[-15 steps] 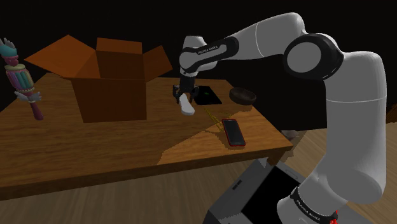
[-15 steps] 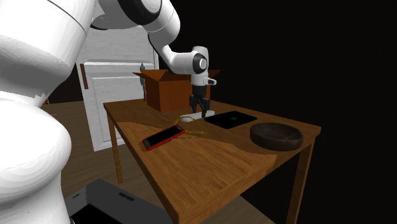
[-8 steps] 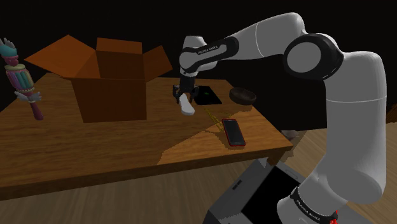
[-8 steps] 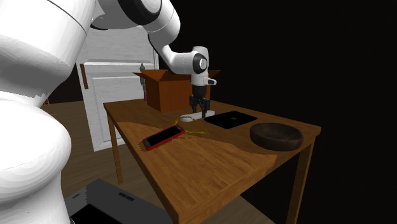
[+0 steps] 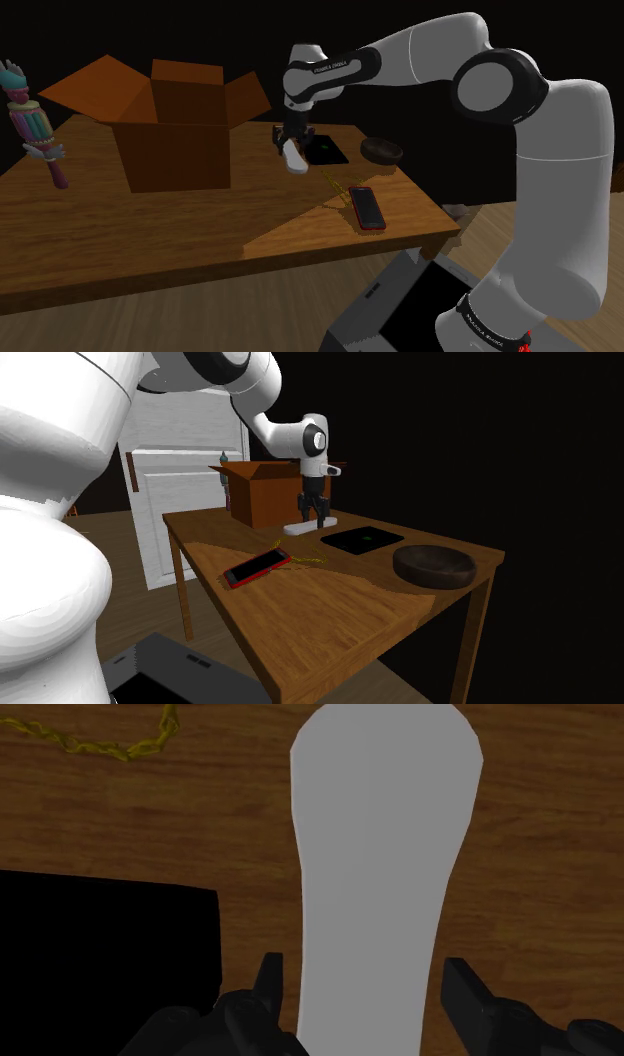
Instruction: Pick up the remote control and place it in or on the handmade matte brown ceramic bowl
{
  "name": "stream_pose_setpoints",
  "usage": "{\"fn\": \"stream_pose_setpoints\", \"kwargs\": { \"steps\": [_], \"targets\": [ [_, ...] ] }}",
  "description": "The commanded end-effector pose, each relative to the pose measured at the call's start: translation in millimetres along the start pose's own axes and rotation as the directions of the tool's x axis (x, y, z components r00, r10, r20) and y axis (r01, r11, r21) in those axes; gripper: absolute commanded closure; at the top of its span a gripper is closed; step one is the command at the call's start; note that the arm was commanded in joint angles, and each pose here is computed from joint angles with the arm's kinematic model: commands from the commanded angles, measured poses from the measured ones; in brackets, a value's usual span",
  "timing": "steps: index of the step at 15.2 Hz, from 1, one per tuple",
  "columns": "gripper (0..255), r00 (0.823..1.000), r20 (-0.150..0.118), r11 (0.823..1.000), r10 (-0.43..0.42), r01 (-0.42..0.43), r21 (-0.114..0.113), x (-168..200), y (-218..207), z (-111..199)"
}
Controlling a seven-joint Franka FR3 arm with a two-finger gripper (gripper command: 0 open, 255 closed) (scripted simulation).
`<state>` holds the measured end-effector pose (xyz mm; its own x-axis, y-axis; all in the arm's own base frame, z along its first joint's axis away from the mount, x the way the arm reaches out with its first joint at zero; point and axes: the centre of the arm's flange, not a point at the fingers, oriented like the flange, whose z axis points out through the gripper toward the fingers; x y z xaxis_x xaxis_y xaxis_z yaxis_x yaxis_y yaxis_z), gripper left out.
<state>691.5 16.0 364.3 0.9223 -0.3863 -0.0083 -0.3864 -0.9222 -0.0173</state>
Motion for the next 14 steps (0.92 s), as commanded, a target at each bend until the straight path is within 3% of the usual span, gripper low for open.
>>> {"fn": "stream_pose_setpoints", "kwargs": {
  "steps": [1,14],
  "targets": [
    [255,1.0,0.0,1.0,0.0,0.0,0.0,-0.7,-0.9,-11.5],
    [255,1.0,0.0,1.0,0.0,0.0,0.0,-1.2,-2.1,-80.2]
  ]
}}
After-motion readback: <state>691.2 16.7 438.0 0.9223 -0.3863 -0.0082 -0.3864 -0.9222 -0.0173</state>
